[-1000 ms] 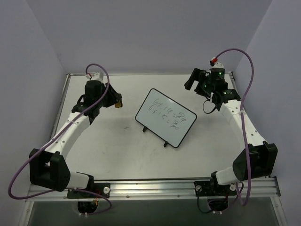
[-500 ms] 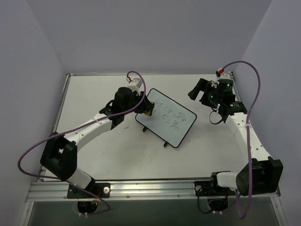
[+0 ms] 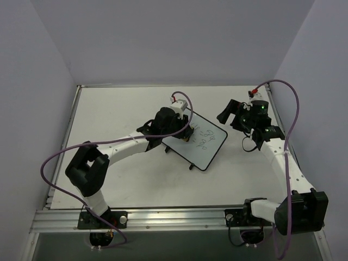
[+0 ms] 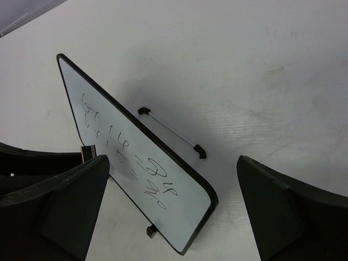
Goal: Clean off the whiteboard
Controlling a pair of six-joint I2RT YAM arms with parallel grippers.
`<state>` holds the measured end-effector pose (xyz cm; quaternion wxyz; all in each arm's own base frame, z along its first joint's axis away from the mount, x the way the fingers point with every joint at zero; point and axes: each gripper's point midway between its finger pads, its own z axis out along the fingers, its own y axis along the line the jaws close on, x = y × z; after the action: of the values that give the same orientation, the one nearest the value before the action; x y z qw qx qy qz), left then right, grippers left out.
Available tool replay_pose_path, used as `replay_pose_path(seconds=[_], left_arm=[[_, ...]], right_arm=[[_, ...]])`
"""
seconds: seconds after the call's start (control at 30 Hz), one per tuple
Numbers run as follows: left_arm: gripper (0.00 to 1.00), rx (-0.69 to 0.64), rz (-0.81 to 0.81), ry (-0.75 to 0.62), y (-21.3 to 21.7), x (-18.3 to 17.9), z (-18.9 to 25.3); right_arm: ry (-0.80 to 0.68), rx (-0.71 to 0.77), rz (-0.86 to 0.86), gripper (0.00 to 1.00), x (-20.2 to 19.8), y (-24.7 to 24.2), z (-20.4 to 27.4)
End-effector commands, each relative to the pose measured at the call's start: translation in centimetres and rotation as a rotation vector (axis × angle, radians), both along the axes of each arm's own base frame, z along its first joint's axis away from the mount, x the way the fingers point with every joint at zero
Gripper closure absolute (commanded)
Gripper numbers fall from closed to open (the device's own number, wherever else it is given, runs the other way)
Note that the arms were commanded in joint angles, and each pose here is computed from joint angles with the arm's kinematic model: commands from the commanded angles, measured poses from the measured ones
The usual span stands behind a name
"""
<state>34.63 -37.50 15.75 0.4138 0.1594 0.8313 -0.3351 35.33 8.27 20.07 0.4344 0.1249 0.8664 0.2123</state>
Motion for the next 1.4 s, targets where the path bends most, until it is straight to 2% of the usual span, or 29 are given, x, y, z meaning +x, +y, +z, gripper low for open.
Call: replay_pose_path(seconds=[0.0, 0.27, 0.5, 0.73, 1.03, 1.23, 1.37], left_arm=[[0.98, -0.030, 0.026, -0.163, -1.4, 1.7, 3.5], [0.98, 0.057, 0.081, -0.272, -1.8, 2.1, 2.2], [0.98, 0.051, 0.085, -0.393, -3.1, 1.9, 1.7], [0.98, 0.082, 0.080, -0.453, -4.3, 1.7, 1.1], [0.98, 0.080, 0.111, -0.463, -4.4, 1.4, 0.8], [0.98, 0.078, 0.090, -0.477, -5.3, 1.6, 1.3], [0.98, 0.071, 0.086, -0.476, -5.4, 1.5, 1.4]], right_arm=[[-0.051, -0.006, -0.013, 0.01, 0.1, -0.3, 1.0], [-0.031, 0.009, -0.005, 0.03, -0.5, 0.0, -0.9], [-0.028, 0.027, -0.008, 0.06, -0.7, 0.2, -1.7], [-0.066, 0.032, -0.019, 0.07, 0.1, 0.1, -1.0], [-0.160, 0.028, 0.049, 0.09, 4.1, 1.0, 1.3], [-0.129, 0.054, 0.132, 0.19, 6.6, 2.6, -0.4], [-0.113, 0.026, 0.180, 0.20, 7.4, 2.9, -1.5]])
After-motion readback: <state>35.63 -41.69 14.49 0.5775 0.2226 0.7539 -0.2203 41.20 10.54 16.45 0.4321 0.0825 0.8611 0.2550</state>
